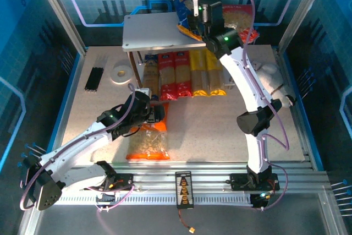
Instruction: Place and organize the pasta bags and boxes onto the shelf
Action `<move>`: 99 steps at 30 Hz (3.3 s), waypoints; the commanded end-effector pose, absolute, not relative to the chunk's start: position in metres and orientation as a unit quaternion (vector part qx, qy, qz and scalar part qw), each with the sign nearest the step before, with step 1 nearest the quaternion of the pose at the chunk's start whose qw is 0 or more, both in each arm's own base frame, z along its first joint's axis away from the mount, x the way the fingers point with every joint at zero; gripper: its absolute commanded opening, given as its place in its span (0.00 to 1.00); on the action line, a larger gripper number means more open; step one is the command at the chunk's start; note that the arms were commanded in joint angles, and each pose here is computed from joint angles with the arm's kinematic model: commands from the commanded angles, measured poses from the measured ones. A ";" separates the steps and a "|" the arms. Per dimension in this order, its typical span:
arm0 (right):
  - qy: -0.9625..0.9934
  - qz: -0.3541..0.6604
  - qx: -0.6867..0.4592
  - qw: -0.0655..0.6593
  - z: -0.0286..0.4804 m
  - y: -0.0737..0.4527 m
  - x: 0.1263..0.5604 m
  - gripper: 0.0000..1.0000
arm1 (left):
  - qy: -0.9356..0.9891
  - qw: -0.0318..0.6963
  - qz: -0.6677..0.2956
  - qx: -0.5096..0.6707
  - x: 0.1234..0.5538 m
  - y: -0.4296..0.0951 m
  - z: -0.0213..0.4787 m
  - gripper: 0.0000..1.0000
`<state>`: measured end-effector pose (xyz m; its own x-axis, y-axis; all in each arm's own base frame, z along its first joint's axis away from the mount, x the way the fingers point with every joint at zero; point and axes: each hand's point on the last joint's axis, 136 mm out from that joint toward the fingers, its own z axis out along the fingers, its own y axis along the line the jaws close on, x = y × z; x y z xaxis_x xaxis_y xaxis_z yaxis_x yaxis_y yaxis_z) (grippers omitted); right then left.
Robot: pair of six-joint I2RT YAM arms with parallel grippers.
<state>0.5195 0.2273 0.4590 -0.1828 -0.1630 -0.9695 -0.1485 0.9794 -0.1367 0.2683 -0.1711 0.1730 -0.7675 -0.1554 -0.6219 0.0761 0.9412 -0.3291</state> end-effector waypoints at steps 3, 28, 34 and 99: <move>0.694 -0.004 -0.049 0.719 0.542 0.200 0.495 0.00 | 0.929 0.330 -0.169 -0.020 0.264 -0.168 0.164 0.78; 0.750 0.007 -0.091 0.655 0.489 0.220 0.492 0.59 | 0.929 0.328 -0.167 -0.028 0.259 -0.161 0.160 0.79; 0.727 0.045 -0.099 0.678 0.514 0.225 0.465 0.51 | 0.928 0.331 -0.169 -0.030 0.258 -0.160 0.162 0.78; 0.755 0.285 -0.080 0.585 0.365 0.145 0.220 0.83 | 0.968 0.223 -0.062 -0.099 0.225 -0.136 0.042 0.92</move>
<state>0.2310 0.1537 0.3549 -0.3228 0.1680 -0.9314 -0.4599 0.8323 0.3095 0.2128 -0.1275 0.0379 -0.8919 -0.2118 -0.3996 -0.1615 0.9745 -0.1560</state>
